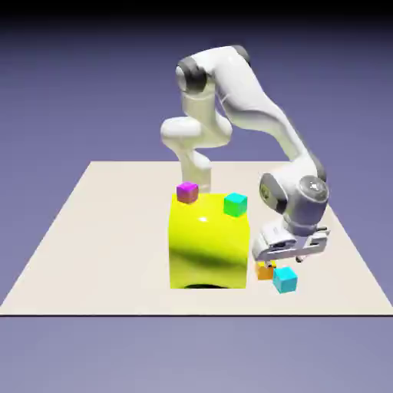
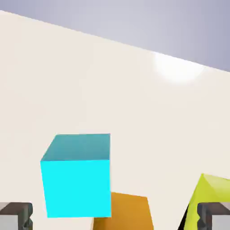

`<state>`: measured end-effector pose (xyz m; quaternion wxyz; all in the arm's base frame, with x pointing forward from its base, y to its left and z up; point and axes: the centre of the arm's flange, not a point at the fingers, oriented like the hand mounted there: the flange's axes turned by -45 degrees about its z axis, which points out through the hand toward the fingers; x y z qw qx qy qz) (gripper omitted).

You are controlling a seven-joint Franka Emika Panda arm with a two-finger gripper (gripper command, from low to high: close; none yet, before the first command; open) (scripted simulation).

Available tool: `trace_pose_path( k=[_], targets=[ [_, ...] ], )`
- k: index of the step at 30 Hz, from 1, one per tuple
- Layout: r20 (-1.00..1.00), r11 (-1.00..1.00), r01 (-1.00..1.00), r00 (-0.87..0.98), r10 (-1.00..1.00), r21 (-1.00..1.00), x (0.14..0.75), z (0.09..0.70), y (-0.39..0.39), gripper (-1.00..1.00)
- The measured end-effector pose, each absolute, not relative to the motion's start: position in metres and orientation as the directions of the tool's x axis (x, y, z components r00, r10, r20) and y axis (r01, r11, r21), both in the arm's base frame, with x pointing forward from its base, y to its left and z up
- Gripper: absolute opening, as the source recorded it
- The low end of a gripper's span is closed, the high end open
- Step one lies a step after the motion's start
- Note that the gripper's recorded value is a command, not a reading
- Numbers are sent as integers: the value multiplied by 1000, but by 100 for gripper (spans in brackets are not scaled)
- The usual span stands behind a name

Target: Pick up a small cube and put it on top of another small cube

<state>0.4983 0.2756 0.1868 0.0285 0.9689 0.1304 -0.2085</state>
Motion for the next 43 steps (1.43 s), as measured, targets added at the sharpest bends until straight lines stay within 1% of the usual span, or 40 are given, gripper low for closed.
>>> trace_pose_path(
  k=[2, 5, 6, 8, 11, 13, 20, 27, 33, 34, 35, 39, 40, 42, 43],
  targets=[
    [-427, -964, 267, 872, 241, 0, 497, 183, 279, 0],
    [-427, -964, 266, 872, 241, 0, 479, 125, 274, 0],
    [-427, -964, 267, 872, 241, 0, 477, 117, 274, -100],
    [-427, -964, 266, 872, 241, -1, 477, 117, 274, -100],
    [-427, -964, 265, 872, 241, -2, 495, 175, 279, -100],
    [-393, -949, 313, 876, 280, 21, 491, 198, 285, -100],
    [-400, -942, 327, 875, 272, 76, 486, 288, 233, -100],
    [-408, -946, 315, 876, 257, 79, 461, 375, 179, -100],
    [-408, -950, 308, 873, 266, 40, 420, 442, 140, -100],
    [-427, -960, 281, 868, 254, -2, 420, 447, 131, -100],
    [-427, -960, 280, 868, 254, -2, 420, 447, 131, -100],
    [-427, -960, 280, 868, 254, -2, 404, 394, 127, -100],
    [-427, -960, 280, 868, 254, -2, 399, 382, 125, 100],
    [-427, -960, 281, 868, 254, 0, 399, 382, 125, 100],
    [-427, -960, 281, 868, 254, 0, 404, 395, 127, 100]
  ],
)
